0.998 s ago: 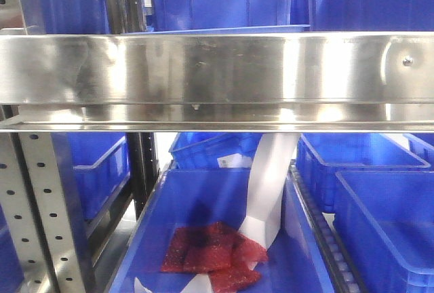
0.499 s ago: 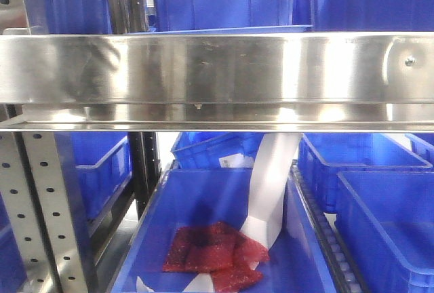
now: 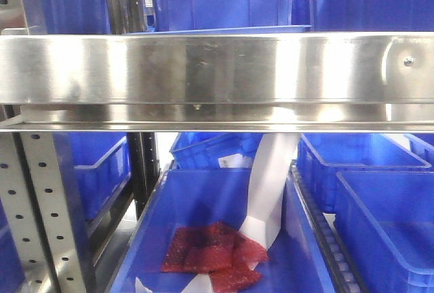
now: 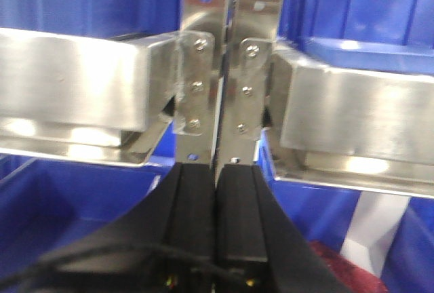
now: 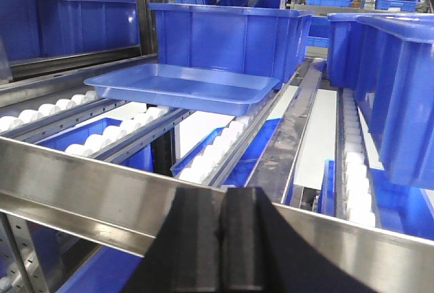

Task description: Grab blue tray and place on right shelf

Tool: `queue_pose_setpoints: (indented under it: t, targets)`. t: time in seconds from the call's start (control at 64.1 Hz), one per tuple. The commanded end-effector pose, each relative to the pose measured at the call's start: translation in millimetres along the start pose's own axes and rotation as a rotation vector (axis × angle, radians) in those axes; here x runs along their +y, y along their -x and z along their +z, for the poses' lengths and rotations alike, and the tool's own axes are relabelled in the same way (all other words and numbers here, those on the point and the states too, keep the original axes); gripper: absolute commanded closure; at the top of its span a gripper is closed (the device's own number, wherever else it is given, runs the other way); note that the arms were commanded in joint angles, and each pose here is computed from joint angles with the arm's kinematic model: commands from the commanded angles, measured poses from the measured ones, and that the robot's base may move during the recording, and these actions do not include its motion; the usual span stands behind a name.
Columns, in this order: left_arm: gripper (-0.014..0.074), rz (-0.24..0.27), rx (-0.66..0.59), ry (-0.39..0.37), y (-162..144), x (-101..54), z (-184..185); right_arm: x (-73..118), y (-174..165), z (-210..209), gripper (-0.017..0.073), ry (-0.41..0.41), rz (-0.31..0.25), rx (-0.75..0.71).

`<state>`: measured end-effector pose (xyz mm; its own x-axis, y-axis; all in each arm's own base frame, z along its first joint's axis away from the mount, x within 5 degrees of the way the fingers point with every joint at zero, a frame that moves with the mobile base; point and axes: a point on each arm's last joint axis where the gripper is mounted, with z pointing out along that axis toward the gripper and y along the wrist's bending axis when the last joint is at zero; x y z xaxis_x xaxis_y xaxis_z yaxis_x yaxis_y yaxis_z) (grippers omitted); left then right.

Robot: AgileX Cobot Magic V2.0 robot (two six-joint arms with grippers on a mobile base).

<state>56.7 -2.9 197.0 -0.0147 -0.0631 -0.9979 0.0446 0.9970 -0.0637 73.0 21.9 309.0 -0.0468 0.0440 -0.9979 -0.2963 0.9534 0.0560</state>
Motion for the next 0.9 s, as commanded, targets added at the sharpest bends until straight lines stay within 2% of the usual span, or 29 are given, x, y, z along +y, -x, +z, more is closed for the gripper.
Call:
queue_pose_setpoints:
  t: [0.0, 0.889]
  targets:
    - [0.0642, -0.007, -0.063, -0.015, -2.6, -0.1, 0.1, 2.9, 17.1, -1.4, 0.0505, 0.026, -0.033, -0.108]
    - [0.0642, -0.007, -0.069, -0.021, -2.1, -0.5, 0.1, 2.7, 17.5, -1.5, 0.0505, 0.023, -0.026, -0.113]
